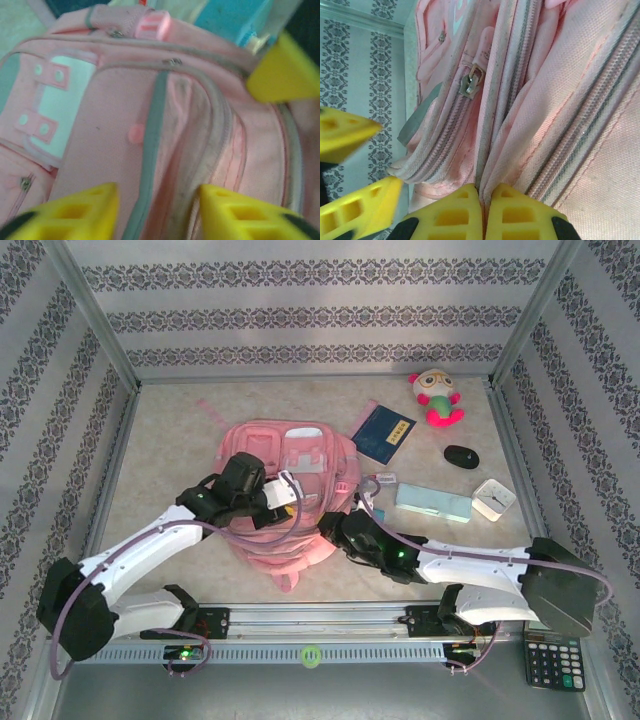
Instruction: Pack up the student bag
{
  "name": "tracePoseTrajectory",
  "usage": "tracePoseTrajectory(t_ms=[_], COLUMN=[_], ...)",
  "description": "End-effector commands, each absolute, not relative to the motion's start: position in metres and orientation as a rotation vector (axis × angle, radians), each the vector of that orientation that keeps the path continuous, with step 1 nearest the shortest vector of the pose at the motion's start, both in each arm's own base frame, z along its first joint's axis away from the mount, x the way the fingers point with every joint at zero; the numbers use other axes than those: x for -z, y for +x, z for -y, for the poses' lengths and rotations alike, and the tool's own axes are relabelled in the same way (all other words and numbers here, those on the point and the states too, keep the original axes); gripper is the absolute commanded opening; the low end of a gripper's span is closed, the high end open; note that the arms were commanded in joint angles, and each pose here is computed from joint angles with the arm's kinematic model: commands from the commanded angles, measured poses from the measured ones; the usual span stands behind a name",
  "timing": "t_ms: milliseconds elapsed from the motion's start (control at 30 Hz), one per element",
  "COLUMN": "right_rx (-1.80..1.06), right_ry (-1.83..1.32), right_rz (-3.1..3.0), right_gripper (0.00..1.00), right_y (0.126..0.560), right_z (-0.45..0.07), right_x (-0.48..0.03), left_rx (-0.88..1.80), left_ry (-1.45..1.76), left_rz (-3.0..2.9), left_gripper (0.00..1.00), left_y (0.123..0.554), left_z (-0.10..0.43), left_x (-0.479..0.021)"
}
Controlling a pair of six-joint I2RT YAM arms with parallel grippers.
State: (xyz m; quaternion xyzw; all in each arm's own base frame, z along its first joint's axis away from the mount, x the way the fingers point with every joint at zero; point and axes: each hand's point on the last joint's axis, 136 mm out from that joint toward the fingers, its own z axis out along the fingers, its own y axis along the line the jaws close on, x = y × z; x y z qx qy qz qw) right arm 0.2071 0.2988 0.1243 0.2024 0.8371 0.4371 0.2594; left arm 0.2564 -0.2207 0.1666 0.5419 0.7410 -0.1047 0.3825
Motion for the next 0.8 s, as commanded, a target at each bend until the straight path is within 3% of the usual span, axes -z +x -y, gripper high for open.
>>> tracePoseTrajectory(t_ms=[0,300,767], right_rx=[-1.355,-1.404,-1.438], right_ry=[0.454,0.322,0.281], right_rz=[-2.169,-2.218,-2.207], right_gripper=[0.0,0.0,0.0], right_y=[0.21,0.208,0.207], right_z=[-0.328,-0.346,-0.357], right_x=[-0.167,-0.174,-0.184], left_rx=[0.304,0.234,0.207], left_ry=[1.304,1.373,1.376], left_rz=[-1.793,-1.837,-1.892], left_gripper=[0.65,0.84,0.85], left_y=[0.252,0.249,0.275], left_z=[0.221,0.21,0.221], left_x=[-0.211,-0.186,-0.156])
